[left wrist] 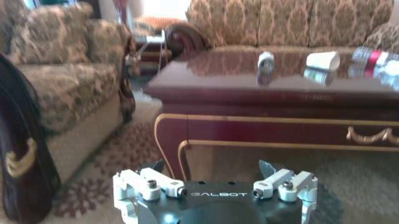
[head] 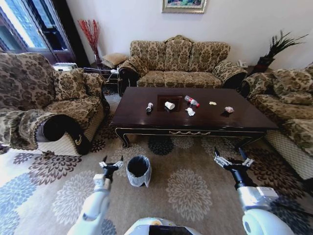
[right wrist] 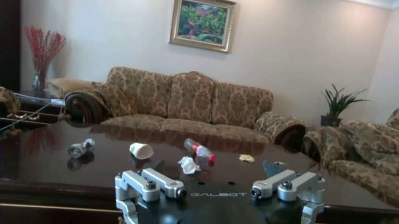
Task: Move to the front of the table and place the trash on the table into the trash bin.
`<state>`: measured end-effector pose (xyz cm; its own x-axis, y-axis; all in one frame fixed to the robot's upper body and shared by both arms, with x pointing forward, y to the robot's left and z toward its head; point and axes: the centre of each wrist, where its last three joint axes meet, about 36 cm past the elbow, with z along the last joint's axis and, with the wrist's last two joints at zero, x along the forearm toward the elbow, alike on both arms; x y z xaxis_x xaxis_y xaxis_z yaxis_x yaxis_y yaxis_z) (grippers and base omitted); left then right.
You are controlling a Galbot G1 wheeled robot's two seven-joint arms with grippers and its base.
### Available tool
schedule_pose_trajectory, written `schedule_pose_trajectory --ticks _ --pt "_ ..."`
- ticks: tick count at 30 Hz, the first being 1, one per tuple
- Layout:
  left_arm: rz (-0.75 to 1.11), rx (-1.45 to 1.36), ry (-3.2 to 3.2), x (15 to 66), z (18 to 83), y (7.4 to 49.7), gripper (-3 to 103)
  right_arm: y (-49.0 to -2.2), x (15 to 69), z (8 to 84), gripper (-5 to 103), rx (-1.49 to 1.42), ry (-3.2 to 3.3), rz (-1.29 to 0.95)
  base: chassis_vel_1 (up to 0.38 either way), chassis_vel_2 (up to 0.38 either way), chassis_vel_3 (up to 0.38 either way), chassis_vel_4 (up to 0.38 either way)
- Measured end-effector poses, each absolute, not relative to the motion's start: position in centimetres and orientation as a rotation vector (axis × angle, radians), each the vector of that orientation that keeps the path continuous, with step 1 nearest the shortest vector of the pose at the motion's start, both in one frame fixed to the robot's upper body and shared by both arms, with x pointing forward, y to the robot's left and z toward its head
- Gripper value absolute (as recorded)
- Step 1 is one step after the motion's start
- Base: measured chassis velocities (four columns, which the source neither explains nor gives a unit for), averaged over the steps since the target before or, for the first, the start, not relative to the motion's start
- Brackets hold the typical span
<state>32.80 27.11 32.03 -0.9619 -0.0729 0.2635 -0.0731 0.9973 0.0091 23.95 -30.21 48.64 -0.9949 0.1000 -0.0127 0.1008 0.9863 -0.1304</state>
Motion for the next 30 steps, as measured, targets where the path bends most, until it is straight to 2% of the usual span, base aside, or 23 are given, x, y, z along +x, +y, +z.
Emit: schedule_pose_trajectory --ticks 16,30 --pt "0.042 0.102 -2.835 33.6 29.6 26.8 100 -30.3 24.0 48.2 100 0.172 3.117 -0.208 -0.003 0.007 0.003 -0.005" --pt "0.055 0.157 -2.778 32.5 26.8 28.5 100 -29.8 23.9 48.4 100 0.102 3.151 -0.242 -0.149 0.166 0.157 -0.175"
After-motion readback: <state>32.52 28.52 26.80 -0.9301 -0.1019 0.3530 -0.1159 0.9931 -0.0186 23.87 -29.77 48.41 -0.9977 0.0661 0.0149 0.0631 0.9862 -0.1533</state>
